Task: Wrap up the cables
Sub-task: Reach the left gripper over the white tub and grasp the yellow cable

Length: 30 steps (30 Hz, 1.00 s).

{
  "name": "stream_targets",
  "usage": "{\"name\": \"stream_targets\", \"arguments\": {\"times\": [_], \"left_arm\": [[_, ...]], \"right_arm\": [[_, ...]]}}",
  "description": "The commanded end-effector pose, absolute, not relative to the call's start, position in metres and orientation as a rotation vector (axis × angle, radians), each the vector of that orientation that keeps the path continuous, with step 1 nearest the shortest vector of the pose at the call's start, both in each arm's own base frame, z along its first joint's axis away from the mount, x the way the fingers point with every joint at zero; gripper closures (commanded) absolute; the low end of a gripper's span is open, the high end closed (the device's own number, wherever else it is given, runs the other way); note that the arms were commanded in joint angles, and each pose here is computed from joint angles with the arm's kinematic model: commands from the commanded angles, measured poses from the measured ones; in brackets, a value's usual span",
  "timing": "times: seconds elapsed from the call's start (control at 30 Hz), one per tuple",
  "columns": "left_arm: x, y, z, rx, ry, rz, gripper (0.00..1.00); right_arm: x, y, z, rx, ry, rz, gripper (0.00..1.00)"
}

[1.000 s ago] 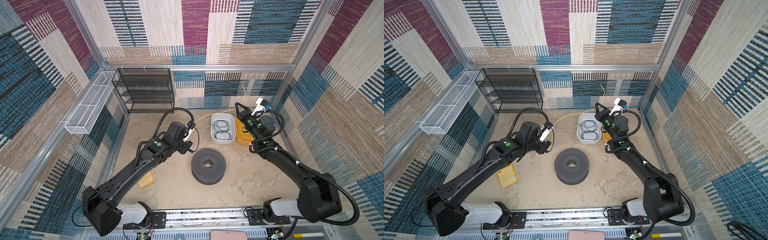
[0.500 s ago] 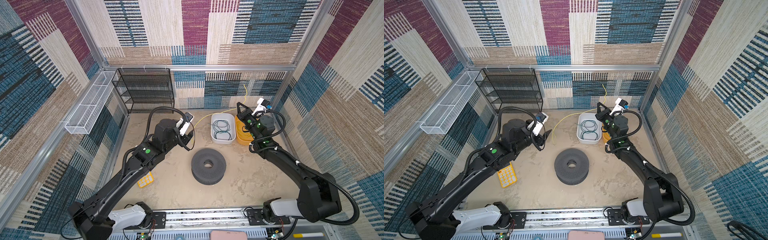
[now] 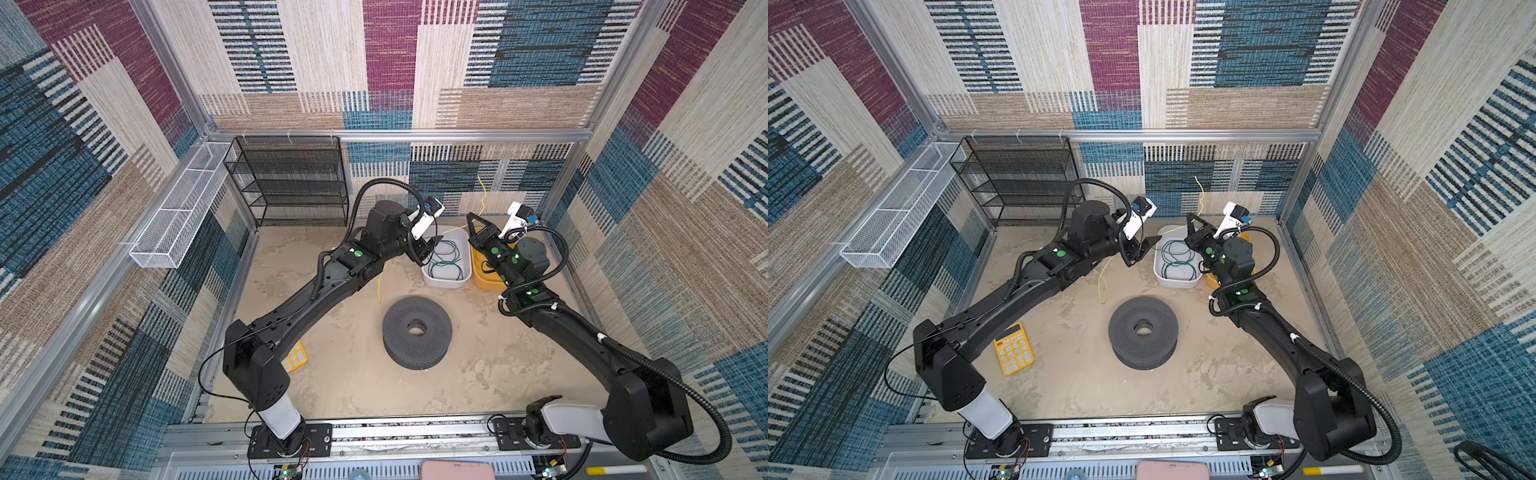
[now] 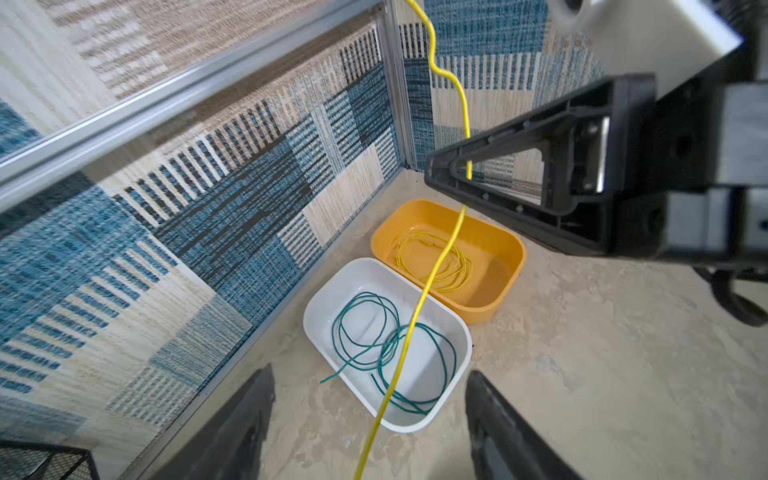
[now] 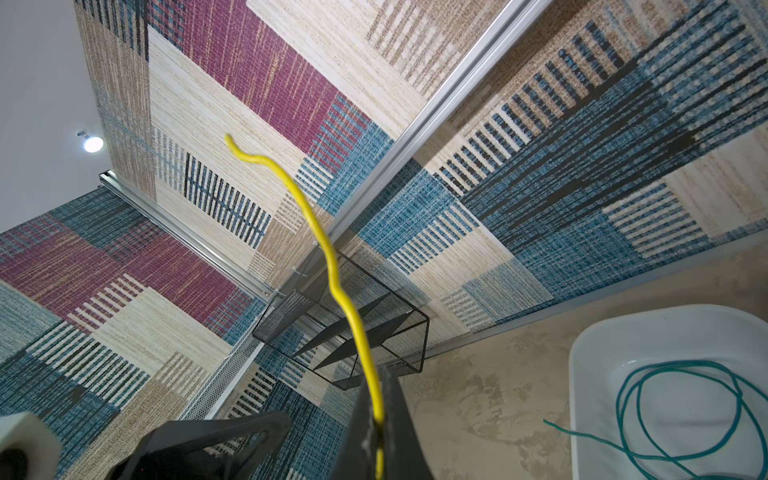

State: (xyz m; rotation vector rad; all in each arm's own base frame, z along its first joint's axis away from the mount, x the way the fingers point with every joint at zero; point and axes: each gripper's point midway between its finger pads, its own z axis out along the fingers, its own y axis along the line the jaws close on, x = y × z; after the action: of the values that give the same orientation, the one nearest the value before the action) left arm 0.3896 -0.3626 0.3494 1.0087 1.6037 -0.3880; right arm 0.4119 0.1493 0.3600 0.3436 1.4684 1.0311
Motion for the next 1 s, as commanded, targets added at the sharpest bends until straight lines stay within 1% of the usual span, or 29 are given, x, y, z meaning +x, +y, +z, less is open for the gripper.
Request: {"name": "stream_targets", "arguments": {"times": [0.0,0.07,0.17,0.27,0.37,0.5,0.6,0.67,0.7,0.93,0.97], "left_arm": [[0.387,-0.378,0.354,1.078,1.517,-0.396,0.26],[0.389,-0.386,0.351,1.089,1.516,-0.41,0.28],[0.392,-0.397,0.347,1.115,1.5,-0.391,0.38],[0.394,-0.406,0.34,1.136,1.504,-0.383,0.4],[0.398,-0.413,0.332,1.143,1.524,-0.392,0.44],[0.402,-0.417,0.33,1.137,1.526,-0.384,0.62],[0.4,-0.417,0.326,1.141,1.534,-0.396,0.83],[0.397,-0.417,0.324,1.14,1.533,-0.405,0.92],[0.395,-0.417,0.324,1.14,1.527,-0.405,1.0],[0.393,-0.412,0.32,1.127,1.504,-0.376,1.0],[0.393,-0.412,0.319,1.126,1.502,-0.368,1.0]], "right_arm": [[0.406,0.15,0.365,0.33,1.449,1.046,1.0],[0.404,0.152,0.365,0.326,1.446,1.058,1.0],[0.402,0.154,0.366,0.32,1.444,1.067,1.0],[0.401,0.154,0.368,0.314,1.442,1.062,1.0],[0.399,0.154,0.371,0.307,1.439,1.071,1.0],[0.395,0.155,0.373,0.301,1.433,1.08,1.0],[0.394,0.154,0.373,0.305,1.433,1.075,1.0],[0.394,0.154,0.371,0.307,1.436,1.073,1.0],[0.395,0.154,0.37,0.306,1.439,1.076,1.0],[0.393,0.158,0.368,0.303,1.438,1.103,1.0],[0.392,0.158,0.368,0.3,1.437,1.105,0.96]]}}
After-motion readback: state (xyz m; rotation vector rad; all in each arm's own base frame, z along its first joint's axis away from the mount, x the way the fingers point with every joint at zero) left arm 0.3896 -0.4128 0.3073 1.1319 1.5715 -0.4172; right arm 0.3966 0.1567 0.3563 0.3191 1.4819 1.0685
